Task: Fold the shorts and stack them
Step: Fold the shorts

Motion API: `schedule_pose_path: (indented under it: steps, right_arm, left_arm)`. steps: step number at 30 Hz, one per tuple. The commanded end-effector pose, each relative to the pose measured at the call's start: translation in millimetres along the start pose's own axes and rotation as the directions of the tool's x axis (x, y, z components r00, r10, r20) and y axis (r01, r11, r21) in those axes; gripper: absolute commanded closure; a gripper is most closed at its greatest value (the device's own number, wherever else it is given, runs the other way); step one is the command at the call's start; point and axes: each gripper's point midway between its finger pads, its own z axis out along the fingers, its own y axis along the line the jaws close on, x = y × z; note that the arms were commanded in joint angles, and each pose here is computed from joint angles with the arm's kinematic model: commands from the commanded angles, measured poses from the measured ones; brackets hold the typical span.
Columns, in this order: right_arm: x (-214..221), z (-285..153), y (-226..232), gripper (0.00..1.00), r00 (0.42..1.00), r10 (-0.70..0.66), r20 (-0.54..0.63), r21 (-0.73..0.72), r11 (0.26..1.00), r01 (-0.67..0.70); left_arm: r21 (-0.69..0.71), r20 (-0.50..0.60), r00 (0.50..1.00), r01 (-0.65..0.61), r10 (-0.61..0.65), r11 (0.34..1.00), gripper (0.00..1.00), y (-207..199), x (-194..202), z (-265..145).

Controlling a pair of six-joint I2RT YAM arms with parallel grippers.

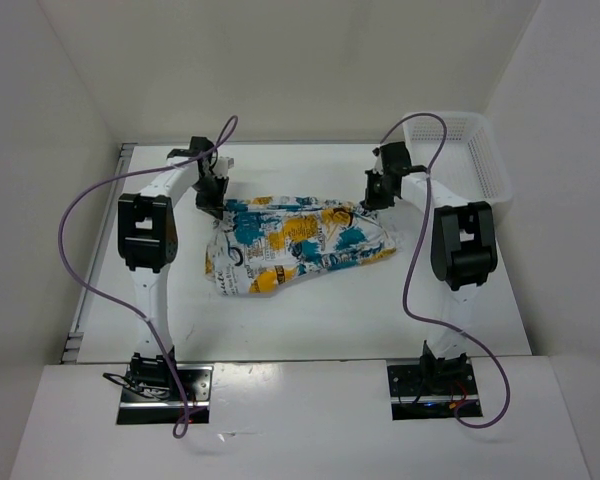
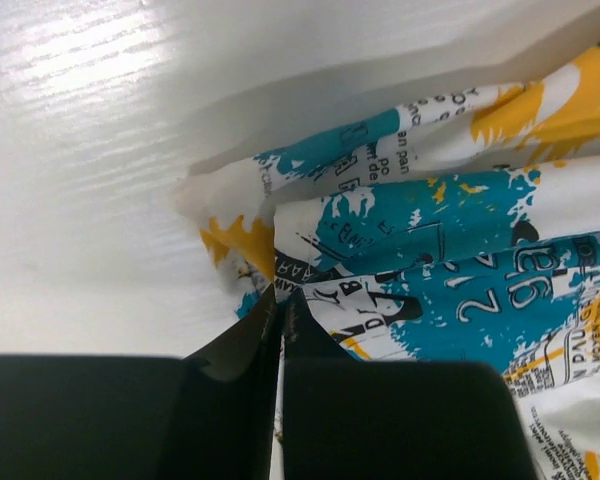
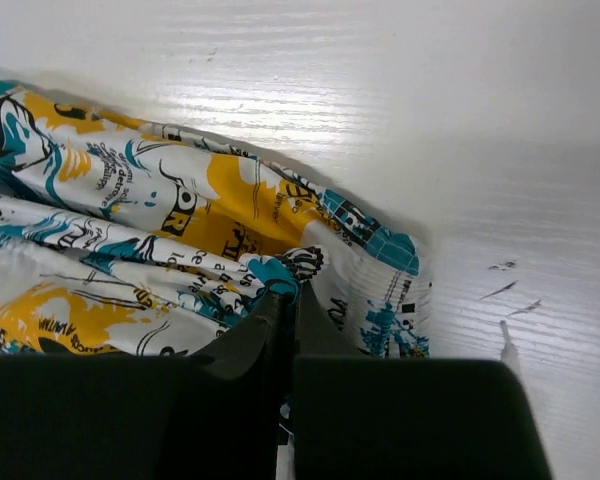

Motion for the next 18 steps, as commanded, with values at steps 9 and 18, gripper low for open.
schedule_pose_path:
  steps: [9,18]
  right_arm:
    - [-102,-65,-40,1.00,0.946,0.016,0.322,0.212,0.973,-0.088]
    - [-69,-67,-28,0.05,0.968,0.015,0.252,0.139,0.989,-0.051]
  left_arm:
    - [-0.150,0.100,0.994,-0.019,0.034,0.988,0.98,17,-22,-46]
    - [-0.108,0.136,0.986,-0.078,0.092,0.991,0.48,-18,-33,-61]
